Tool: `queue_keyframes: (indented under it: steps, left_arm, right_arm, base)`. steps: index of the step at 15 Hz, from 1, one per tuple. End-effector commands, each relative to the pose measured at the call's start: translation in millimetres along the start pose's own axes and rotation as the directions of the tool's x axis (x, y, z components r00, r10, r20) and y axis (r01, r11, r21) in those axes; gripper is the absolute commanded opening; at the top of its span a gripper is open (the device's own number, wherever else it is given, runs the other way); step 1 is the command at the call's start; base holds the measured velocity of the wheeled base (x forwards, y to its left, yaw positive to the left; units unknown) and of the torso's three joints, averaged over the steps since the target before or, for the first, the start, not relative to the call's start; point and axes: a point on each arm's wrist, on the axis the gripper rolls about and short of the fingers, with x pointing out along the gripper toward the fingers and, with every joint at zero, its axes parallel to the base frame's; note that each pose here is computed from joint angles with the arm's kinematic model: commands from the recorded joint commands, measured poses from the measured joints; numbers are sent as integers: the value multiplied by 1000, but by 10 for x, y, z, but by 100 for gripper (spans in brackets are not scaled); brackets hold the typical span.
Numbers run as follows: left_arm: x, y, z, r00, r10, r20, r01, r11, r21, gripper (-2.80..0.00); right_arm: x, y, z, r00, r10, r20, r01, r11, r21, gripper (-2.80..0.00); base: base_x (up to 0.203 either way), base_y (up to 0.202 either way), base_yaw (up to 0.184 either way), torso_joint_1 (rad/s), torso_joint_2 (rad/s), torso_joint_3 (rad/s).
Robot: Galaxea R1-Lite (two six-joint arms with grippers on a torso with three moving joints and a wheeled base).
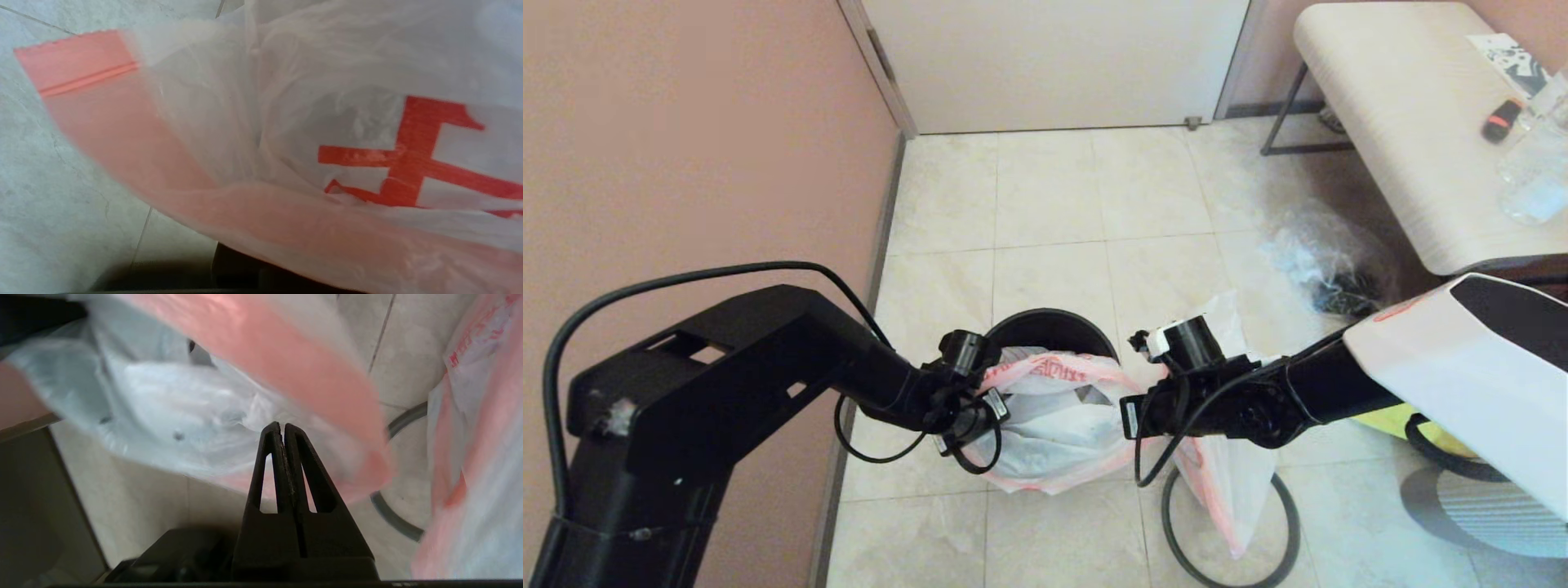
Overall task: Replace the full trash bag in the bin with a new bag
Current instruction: Put the new garbage bag on the trash can
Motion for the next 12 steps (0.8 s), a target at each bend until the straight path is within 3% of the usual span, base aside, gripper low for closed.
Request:
queue_keyframes:
  steps: [1,5,7,12]
  left_arm:
    - [-4,-2,-6,1000,0,0,0,1000,-3,-280]
    - [-24,-32,-51,1000,-4,-9,4,1000,10,-280]
    - [-27,-35,-60,1000,-5,-10,5,1000,13,-280]
    - [-49,-75,-187,999,-7,-34,10,997,83,-280]
  right_arm:
    - [309,-78,-65,999,-28,-21,29,1000,8,-280]
    - [505,-158,127,995,-79,53,77,997,25,-280]
    - [565,-220,214,982,-163,100,162,987,26,-280]
    - [236,-162,486,957,-208,203,202,978,51,-280]
  base:
    - [0,0,0,0,0,0]
    - [0,0,0,0,0,0]
    - [0,0,0,0,0,0]
    - [0,0,0,0,0,0]
